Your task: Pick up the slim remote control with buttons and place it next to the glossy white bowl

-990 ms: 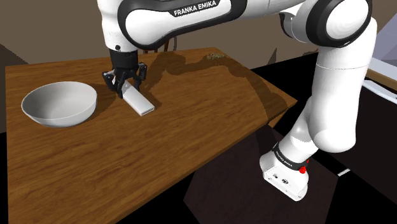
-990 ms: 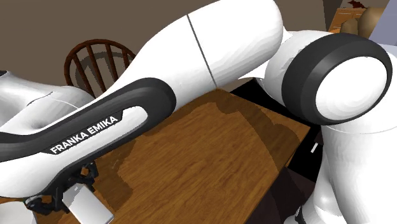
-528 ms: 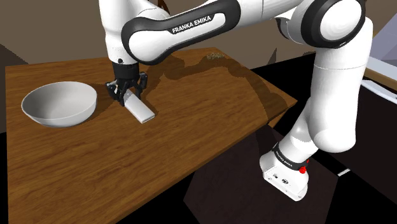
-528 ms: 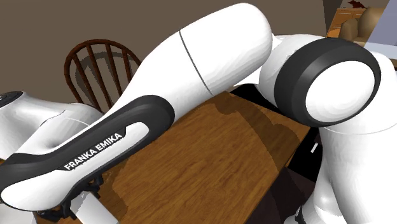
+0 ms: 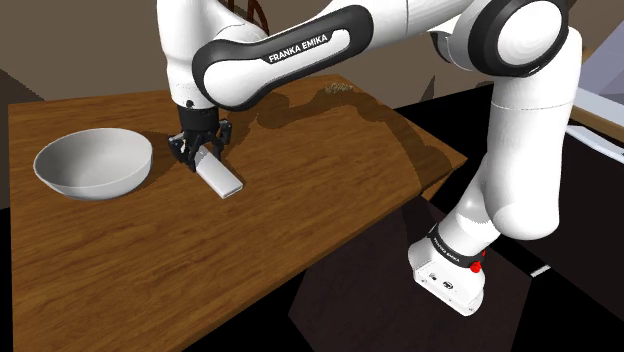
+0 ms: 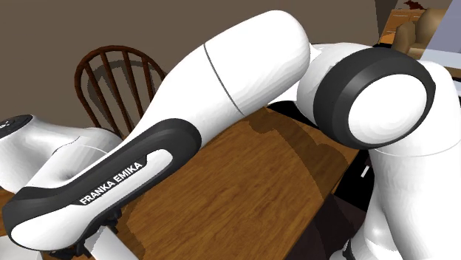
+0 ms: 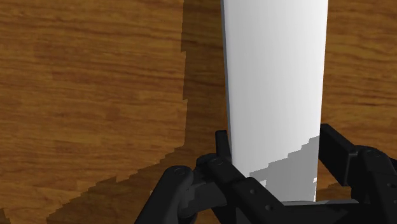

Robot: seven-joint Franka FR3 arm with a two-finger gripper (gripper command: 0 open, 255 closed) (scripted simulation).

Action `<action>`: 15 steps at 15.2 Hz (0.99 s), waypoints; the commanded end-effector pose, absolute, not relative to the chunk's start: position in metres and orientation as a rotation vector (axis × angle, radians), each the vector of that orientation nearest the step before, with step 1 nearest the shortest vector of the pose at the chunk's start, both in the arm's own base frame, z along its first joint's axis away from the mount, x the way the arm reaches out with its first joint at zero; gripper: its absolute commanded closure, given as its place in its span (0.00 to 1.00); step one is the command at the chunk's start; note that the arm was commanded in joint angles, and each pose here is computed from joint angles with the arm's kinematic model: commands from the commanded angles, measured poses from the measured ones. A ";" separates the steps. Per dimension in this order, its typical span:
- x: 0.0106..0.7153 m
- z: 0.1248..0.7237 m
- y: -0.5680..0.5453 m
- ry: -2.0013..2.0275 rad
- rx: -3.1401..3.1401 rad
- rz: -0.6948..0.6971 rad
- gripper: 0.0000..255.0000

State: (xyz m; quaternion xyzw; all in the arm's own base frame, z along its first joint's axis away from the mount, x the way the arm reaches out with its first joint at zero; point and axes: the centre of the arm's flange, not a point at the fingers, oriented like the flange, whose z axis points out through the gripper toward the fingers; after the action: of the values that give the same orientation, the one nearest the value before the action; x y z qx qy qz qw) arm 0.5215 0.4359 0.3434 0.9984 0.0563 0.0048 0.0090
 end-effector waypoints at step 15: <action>0.521 0.394 0.437 0.176 3.119 0.016 0.00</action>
State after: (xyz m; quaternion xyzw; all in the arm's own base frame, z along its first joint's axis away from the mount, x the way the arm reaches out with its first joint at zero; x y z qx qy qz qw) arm 0.5214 0.4368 0.3925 0.9984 0.0563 0.0053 0.0086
